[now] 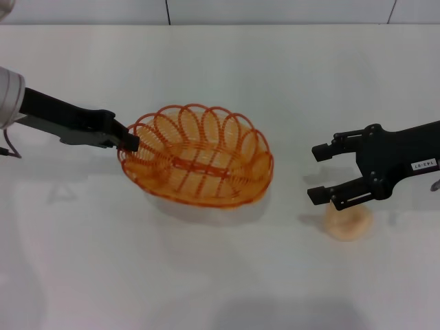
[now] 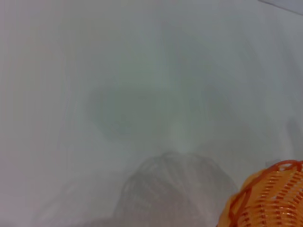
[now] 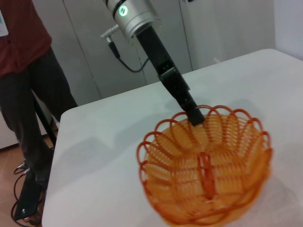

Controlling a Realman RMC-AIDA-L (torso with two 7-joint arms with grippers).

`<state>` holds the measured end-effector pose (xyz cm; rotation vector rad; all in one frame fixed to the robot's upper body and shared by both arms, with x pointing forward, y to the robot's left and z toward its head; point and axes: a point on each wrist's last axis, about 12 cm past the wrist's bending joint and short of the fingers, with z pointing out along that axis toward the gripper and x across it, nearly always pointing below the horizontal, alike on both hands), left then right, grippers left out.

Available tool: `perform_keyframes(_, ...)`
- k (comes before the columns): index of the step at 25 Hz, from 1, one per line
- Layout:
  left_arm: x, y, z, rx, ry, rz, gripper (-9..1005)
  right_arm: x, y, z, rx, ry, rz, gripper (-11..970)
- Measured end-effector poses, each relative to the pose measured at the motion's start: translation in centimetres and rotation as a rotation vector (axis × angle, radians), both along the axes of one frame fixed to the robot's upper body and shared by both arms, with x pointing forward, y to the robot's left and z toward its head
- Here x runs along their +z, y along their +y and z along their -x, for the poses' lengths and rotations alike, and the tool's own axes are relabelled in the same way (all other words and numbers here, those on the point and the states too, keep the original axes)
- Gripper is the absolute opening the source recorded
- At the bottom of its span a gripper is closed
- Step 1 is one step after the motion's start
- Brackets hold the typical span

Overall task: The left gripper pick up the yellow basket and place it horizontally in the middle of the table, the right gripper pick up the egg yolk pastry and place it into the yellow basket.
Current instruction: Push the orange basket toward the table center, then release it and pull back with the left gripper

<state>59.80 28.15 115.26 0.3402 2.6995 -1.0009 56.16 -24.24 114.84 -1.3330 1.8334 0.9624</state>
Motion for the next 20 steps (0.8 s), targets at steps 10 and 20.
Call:
perform_keyframes(10, -2.0, -2.3, 0.8, 0.03, 0.042, 0.058, 72, 0.1, 0.0, 0.0, 0.006, 0.0, 0.002, 754)
perform_keyframes(20, -2.5, -1.3, 1.4, 0.05, 0.064, 0.049, 72, 0.1, 0.0, 0.0, 0.007, -0.003, 0.008, 754)
